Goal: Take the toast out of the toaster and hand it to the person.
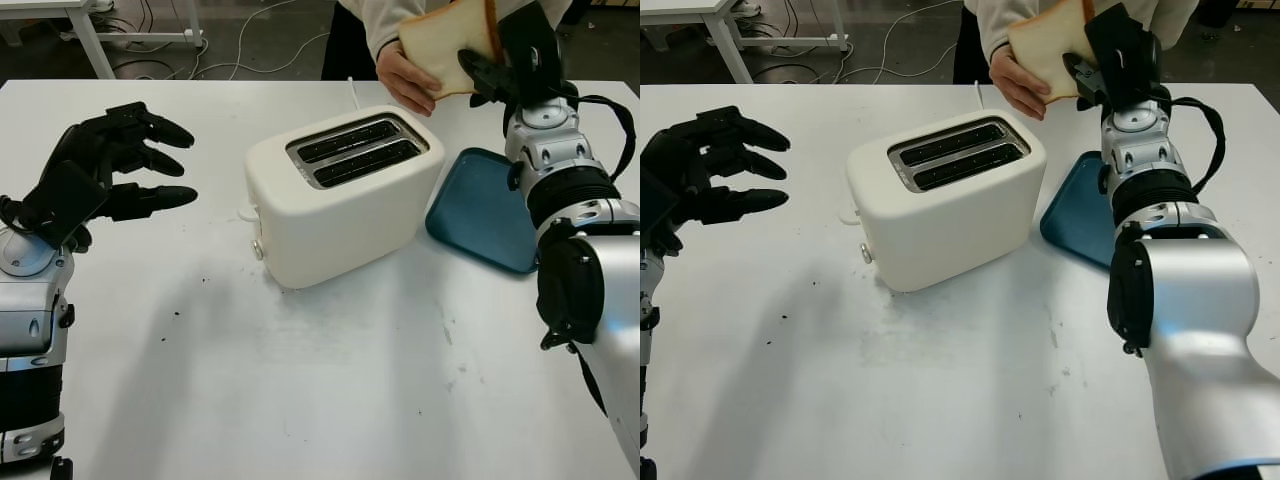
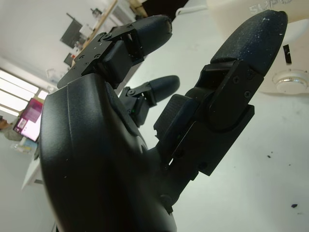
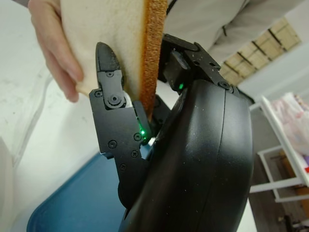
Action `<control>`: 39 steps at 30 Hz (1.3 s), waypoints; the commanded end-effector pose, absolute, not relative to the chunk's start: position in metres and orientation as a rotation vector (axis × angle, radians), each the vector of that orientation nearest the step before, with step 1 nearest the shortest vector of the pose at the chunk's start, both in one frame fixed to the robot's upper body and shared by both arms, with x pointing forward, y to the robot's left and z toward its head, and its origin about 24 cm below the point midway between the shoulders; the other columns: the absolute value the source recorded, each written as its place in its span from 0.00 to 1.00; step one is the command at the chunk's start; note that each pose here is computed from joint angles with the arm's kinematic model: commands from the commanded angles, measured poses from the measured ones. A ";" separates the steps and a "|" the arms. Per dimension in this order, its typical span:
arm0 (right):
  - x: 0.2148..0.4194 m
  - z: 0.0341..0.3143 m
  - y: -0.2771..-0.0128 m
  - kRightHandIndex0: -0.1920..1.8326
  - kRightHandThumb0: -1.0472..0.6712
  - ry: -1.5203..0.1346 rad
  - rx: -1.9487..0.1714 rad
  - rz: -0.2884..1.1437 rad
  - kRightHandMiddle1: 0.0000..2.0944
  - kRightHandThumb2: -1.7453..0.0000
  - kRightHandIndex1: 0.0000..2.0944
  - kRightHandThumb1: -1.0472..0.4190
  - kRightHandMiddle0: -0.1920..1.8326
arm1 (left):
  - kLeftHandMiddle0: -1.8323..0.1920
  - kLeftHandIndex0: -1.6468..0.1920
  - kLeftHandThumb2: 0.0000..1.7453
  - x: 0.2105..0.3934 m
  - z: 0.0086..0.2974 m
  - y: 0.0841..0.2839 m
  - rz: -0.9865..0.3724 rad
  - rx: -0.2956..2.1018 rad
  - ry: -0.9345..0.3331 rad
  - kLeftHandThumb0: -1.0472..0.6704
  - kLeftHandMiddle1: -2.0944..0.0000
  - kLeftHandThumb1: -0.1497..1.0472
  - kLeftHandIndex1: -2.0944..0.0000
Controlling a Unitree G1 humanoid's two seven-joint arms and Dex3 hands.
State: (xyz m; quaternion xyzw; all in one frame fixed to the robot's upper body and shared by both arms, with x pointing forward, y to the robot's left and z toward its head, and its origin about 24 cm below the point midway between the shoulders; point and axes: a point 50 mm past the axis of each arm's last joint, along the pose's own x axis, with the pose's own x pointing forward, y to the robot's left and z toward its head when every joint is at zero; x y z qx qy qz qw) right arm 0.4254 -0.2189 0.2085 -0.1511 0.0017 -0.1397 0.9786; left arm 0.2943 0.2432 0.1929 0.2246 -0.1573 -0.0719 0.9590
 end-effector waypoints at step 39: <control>0.344 0.163 -0.224 0.14 0.23 -0.468 -0.197 0.093 0.02 0.99 0.02 0.17 0.15 | 0.63 0.59 0.00 0.293 0.189 0.243 -0.150 0.436 -0.315 0.00 0.47 0.64 0.54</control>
